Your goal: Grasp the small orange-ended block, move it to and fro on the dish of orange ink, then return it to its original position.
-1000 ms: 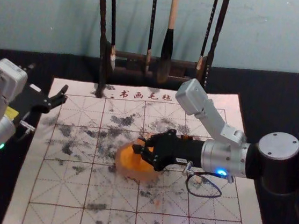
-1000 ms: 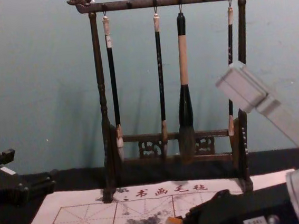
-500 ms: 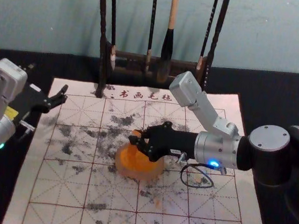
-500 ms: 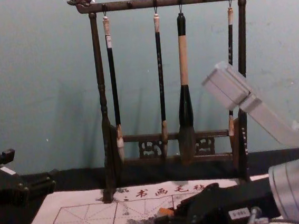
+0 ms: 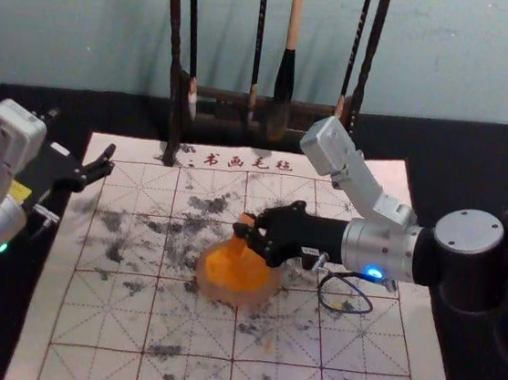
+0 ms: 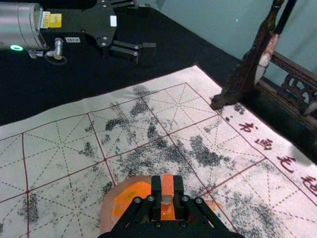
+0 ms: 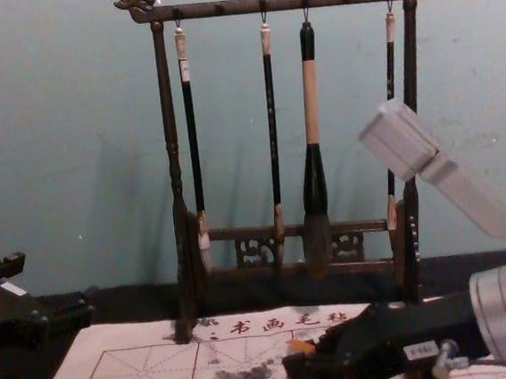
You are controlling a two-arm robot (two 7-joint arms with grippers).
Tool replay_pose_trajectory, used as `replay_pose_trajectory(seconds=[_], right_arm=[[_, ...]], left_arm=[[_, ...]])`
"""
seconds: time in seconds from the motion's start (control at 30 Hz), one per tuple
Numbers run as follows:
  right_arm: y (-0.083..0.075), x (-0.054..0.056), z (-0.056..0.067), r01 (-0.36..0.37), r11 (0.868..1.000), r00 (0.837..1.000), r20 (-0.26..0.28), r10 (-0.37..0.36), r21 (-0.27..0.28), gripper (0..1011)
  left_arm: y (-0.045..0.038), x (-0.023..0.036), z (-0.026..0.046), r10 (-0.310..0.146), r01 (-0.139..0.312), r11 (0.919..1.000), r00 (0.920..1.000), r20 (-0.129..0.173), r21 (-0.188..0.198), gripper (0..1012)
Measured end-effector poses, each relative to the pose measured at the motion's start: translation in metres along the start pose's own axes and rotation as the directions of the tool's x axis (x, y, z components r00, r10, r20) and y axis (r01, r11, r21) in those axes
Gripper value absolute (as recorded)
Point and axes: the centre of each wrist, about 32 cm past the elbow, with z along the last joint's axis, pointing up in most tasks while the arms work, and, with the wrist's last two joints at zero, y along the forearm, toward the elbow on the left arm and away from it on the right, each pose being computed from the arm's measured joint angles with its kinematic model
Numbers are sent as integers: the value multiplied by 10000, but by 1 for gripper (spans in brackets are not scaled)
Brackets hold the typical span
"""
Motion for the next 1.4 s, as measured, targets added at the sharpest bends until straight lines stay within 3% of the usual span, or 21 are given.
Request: replay_pose_trajectory(seconds=[0.47, 0.77, 1.03, 1.4], right_arm=[[-85, -3, -5, 212, 9998, 9997, -103, -212, 21, 109], [-182, -36, 76, 291, 9989, 9995, -100, -288, 371, 108], [-444, -114, 211, 839, 9936, 9962, -318, -817, 761, 108], [-854, -233, 239, 1945, 9785, 9778, -926, -1879, 683, 108]], left_arm=[[0, 0, 0, 0, 0, 10000, 10000, 0, 0, 1001], [0, 0, 0, 0, 0, 10000, 10000, -1, 0, 1001], [0, 0, 0, -1, 1, 10000, 10000, -1, 0, 1001], [0, 0, 0, 0, 0, 10000, 10000, 0, 0, 1001]])
